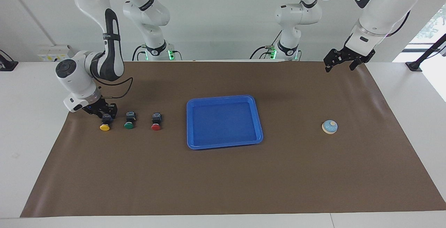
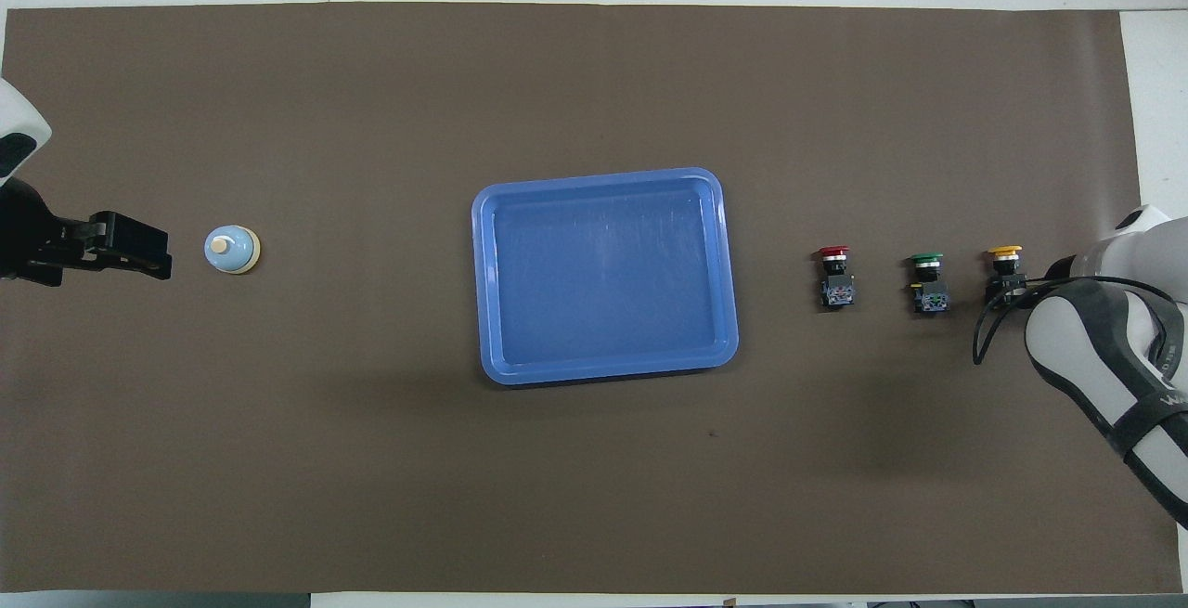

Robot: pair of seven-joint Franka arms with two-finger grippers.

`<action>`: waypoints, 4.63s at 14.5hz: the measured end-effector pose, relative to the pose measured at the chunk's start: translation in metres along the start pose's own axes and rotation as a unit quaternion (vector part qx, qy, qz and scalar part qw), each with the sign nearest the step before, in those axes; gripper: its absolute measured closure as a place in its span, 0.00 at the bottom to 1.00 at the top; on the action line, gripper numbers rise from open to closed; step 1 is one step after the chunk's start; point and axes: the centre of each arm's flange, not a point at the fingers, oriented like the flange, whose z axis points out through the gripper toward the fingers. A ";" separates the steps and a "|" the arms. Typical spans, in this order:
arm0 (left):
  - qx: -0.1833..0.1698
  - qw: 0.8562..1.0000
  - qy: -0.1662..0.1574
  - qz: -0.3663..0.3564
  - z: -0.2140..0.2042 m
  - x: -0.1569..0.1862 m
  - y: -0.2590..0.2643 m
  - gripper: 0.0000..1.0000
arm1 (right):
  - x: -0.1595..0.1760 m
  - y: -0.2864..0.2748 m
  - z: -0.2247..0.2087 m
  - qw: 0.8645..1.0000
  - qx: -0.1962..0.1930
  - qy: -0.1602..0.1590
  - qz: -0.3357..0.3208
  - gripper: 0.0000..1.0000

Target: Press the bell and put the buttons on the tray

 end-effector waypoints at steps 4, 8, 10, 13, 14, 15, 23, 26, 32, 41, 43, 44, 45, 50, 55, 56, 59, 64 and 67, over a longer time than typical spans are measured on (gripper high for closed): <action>0.000 1.000 0.000 0.000 0.000 0.000 0.000 0.00 | 0.001 0.000 -0.002 1.000 0.000 0.000 -0.001 0.59; 0.000 1.000 0.000 0.000 0.000 0.000 0.000 0.00 | 0.029 -0.041 -0.056 0.999 0.023 -0.032 -0.022 0.59; 0.000 1.000 0.000 0.000 0.000 0.000 0.000 0.00 | 0.041 -0.089 -0.087 0.999 0.031 -0.038 -0.023 0.59; 0.000 1.000 0.000 0.000 0.000 0.000 0.000 0.00 | 0.041 -0.183 -0.103 0.999 0.022 -0.034 -0.033 0.59; 0.000 1.000 0.000 0.000 0.000 0.000 0.000 0.00 | 0.037 -0.218 -0.103 0.998 0.019 -0.033 -0.039 0.59; 0.000 1.000 0.000 0.000 0.000 0.000 0.000 0.00 | 0.031 -0.253 -0.104 0.998 0.016 -0.032 -0.045 0.59; 0.000 1.000 0.000 0.000 0.000 0.000 0.000 0.00 | 0.006 -0.393 -0.086 1.000 0.008 -0.020 -0.015 0.59; 0.000 1.000 0.000 0.000 0.000 0.000 0.000 0.00 | 0.016 -0.404 -0.070 0.999 0.005 -0.027 0.021 0.59; 0.000 1.000 0.000 0.000 0.000 0.000 0.000 0.00 | 0.022 -0.439 -0.060 0.999 0.007 -0.023 0.034 0.59; 0.000 1.000 0.000 -0.001 0.000 0.000 -0.001 0.00 | 0.008 -0.452 -0.032 0.999 0.004 -0.028 0.044 0.59; 0.000 1.000 0.000 0.000 0.000 0.000 0.000 0.00 | 0.005 -0.456 -0.031 0.998 0.003 -0.028 0.047 0.45; 0.000 1.000 -0.001 0.000 0.001 0.000 0.000 0.00 | 0.004 -0.458 -0.033 0.999 0.004 -0.027 0.047 0.33; 0.000 1.000 -0.004 -0.001 0.003 0.002 -0.001 0.00 | 0.005 -0.459 -0.039 0.999 0.003 -0.027 0.047 0.22; 0.000 1.000 -0.016 -0.001 0.015 0.009 0.000 0.00 | 0.029 -0.414 -0.099 0.999 0.006 -0.021 0.036 0.00; 0.000 1.000 -0.015 -0.001 0.015 0.010 -0.001 0.00 | 0.063 -0.275 -0.129 0.998 0.011 -0.033 0.060 0.00; 0.000 1.000 -0.015 -0.001 0.015 0.010 -0.001 0.00 | 0.065 -0.251 -0.127 0.997 0.012 -0.040 0.063 0.00; 0.000 1.000 -0.014 -0.003 0.014 0.010 -0.003 0.00 | 0.065 -0.194 -0.111 0.997 0.015 -0.055 0.061 0.00; -0.001 1.000 -0.003 -0.002 0.003 0.006 -0.002 0.00 | 0.043 -0.156 -0.069 0.996 0.011 -0.054 0.070 0.00; -0.001 1.000 0.004 -0.002 -0.004 0.001 -0.002 0.00 | 0.031 -0.139 -0.059 0.998 -0.017 -0.053 0.042 0.00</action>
